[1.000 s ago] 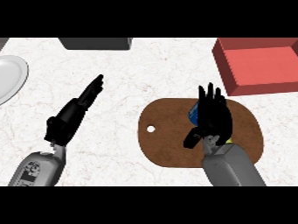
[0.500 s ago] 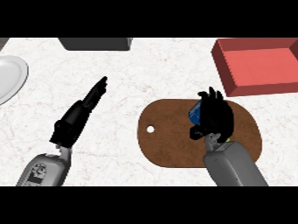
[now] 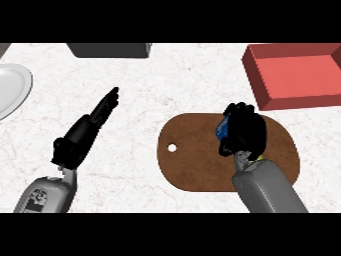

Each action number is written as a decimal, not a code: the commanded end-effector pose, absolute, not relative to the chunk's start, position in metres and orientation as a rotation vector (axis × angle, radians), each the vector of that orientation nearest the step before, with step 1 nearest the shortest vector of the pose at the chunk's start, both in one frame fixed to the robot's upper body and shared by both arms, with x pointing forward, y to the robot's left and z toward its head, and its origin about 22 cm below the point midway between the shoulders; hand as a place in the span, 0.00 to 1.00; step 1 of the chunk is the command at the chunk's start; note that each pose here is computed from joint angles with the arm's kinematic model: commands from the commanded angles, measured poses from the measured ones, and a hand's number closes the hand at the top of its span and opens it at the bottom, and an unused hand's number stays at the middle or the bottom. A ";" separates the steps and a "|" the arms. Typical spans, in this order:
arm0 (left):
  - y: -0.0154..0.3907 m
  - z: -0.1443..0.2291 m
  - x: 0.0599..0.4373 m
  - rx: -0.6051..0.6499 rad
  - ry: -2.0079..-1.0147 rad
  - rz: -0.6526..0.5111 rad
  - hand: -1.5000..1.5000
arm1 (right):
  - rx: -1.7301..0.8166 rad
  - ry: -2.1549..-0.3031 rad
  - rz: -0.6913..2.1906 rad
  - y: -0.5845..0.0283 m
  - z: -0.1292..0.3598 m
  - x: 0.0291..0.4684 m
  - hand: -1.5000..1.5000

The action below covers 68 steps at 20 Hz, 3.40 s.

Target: Pick the can from the cutting board and place it in the cardboard box

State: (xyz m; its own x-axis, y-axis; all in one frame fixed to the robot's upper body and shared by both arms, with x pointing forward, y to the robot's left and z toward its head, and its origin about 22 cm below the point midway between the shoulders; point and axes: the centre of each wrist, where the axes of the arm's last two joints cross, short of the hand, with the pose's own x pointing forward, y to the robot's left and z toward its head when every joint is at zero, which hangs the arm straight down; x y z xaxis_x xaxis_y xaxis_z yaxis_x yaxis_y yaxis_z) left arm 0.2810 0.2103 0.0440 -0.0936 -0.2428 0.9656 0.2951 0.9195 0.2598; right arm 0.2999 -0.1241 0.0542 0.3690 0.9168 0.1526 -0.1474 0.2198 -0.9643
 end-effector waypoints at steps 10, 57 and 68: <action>0.213 0.039 0.281 -0.029 -1.609 -0.439 0.50 | -1.025 -1.451 1.393 -0.320 0.090 0.290 1.00; 0.194 0.034 0.280 -0.059 -1.604 -0.480 0.50 | -1.065 -1.679 0.780 -0.435 0.255 0.371 1.00; 0.180 0.060 0.287 -0.066 -1.621 -0.469 0.50 | -1.099 -1.558 0.879 -0.414 0.183 0.413 1.00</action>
State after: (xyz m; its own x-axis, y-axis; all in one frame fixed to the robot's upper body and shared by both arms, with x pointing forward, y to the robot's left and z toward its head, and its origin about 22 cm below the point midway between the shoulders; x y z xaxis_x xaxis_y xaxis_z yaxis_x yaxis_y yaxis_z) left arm 0.2848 0.1986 0.0521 -0.1117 -0.2398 0.9644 0.3193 0.9103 0.2634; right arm 0.4072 -0.4110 0.2102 -0.1158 0.9377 0.3276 0.2544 0.3468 -0.9028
